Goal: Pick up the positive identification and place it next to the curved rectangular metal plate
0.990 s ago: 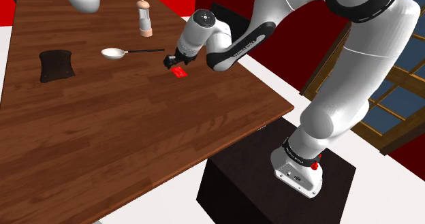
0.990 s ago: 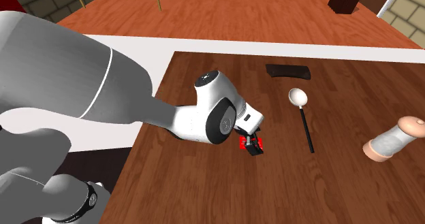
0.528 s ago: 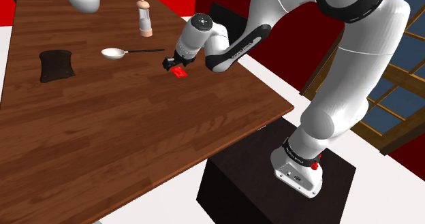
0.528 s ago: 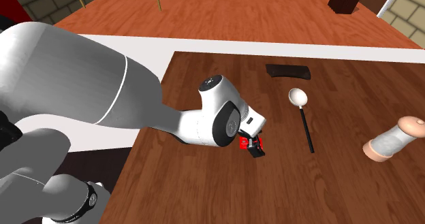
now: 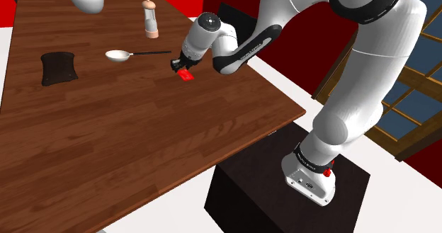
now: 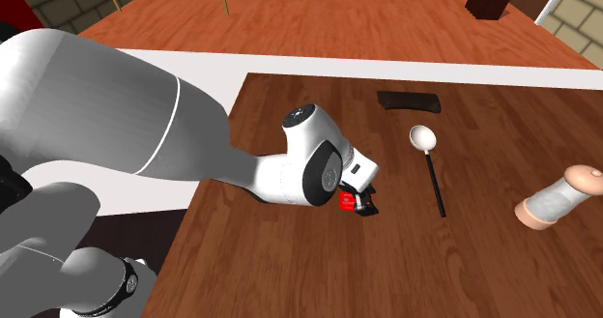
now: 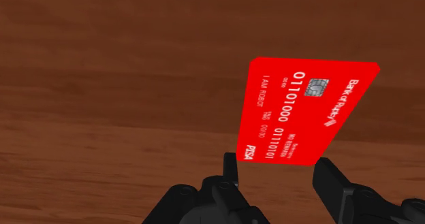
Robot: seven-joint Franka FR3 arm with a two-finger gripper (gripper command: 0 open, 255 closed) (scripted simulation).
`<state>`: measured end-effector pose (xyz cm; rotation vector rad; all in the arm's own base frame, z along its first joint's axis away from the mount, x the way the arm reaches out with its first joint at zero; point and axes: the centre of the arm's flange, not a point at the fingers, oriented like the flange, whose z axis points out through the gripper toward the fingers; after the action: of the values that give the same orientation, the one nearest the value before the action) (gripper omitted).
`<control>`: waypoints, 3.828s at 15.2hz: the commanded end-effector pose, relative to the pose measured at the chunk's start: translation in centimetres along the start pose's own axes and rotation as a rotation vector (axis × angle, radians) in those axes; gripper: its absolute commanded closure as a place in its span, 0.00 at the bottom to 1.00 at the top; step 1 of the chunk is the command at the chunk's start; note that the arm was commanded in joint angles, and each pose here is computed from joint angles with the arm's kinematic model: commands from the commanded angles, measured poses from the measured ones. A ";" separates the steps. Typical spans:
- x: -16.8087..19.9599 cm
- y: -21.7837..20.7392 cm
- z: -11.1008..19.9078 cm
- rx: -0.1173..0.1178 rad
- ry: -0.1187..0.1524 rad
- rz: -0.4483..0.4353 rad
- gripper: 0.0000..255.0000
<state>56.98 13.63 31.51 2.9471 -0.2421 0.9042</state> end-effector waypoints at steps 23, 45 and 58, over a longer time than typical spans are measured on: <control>4.9 0.3 -7.6 -0.006 -0.013 0.001 1.00; 7.8 -27.2 -6.0 -0.006 -0.013 0.001 1.00; 5.8 -32.8 -1.7 -0.006 -0.013 0.001 1.00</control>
<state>66.15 45.30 36.65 2.9484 -0.2467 0.8831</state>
